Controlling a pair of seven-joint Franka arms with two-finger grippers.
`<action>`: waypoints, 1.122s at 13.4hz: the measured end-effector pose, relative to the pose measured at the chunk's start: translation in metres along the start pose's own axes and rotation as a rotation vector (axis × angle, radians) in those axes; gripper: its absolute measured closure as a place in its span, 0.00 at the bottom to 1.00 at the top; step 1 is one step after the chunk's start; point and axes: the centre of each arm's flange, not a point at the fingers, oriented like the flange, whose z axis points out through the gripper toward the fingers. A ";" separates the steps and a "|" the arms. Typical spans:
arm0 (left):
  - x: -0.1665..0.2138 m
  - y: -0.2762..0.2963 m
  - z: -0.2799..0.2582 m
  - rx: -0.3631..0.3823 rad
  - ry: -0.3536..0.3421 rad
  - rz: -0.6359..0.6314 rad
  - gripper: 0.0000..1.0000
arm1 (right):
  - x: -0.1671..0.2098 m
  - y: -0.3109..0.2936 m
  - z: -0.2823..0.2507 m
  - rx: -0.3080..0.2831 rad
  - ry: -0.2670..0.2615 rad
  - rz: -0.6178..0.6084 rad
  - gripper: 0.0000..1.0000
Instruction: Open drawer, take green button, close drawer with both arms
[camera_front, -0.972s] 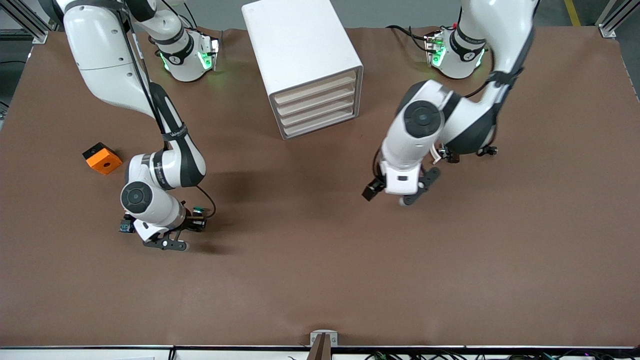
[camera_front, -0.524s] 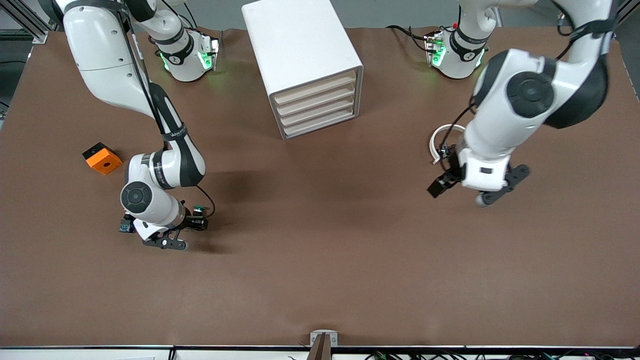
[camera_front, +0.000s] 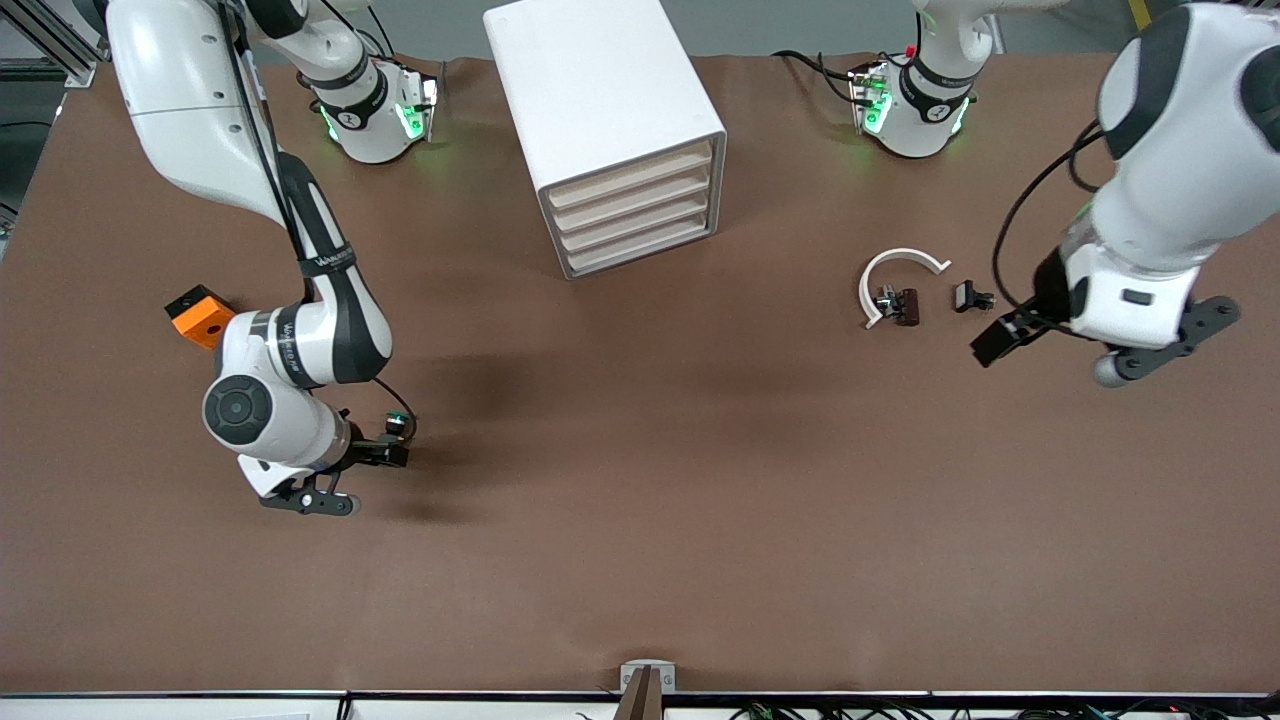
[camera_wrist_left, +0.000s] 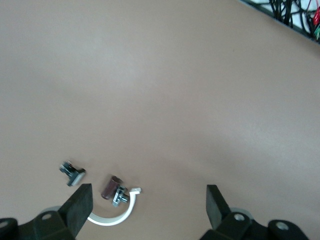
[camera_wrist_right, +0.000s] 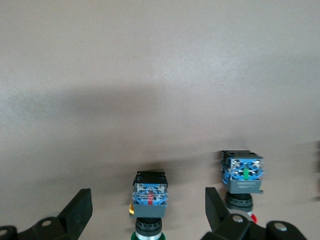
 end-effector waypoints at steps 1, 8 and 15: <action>0.008 -0.011 -0.008 0.002 0.000 0.026 0.00 | 0.000 0.004 -0.005 0.000 -0.005 0.002 0.00; 0.022 -0.061 -0.055 -0.017 0.013 0.138 0.00 | -0.009 0.048 -0.094 0.008 -0.056 -0.019 0.00; -0.005 -0.116 -0.092 -0.003 -0.032 0.306 0.00 | -0.050 0.164 -0.229 0.051 -0.071 -0.009 0.00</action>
